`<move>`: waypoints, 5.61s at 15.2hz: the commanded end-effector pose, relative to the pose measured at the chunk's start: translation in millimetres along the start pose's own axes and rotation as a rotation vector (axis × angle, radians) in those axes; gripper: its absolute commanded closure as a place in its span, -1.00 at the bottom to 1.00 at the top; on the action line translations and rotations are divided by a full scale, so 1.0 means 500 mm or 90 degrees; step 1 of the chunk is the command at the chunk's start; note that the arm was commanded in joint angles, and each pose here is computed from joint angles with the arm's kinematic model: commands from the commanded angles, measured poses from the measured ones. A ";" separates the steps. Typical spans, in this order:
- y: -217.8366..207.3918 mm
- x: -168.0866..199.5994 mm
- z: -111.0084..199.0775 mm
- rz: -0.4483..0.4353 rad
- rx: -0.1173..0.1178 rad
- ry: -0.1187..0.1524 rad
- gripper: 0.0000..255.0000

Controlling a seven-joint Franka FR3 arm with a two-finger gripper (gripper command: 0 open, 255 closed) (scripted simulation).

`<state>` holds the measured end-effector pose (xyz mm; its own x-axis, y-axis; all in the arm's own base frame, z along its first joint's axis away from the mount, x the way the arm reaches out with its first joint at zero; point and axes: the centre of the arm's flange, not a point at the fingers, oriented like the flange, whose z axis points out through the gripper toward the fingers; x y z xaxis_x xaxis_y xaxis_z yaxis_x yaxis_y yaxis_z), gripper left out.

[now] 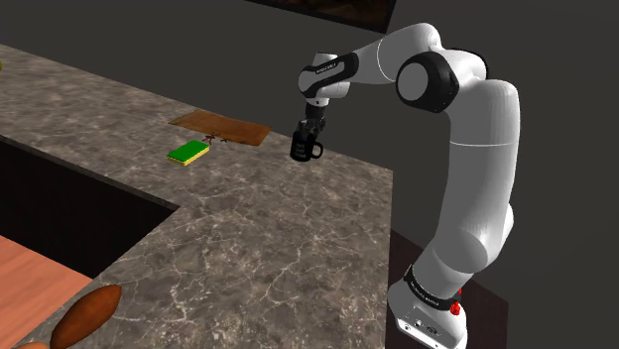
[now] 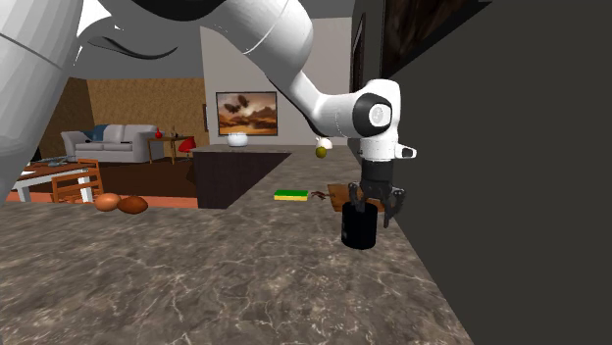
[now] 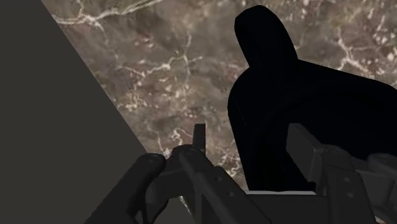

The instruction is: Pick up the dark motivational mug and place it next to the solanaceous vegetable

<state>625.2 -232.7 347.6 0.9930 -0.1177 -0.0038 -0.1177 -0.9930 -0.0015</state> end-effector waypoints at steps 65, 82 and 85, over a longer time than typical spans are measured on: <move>-0.544 -0.272 -0.340 0.000 0.000 0.000 1.00; -0.946 -0.471 -0.340 0.000 0.000 0.000 1.00; -1.017 -0.506 -0.340 0.000 0.000 0.000 1.00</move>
<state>438.2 289.9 520.3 0.9933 -0.1158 -0.0042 -0.1158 -0.9933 -0.0008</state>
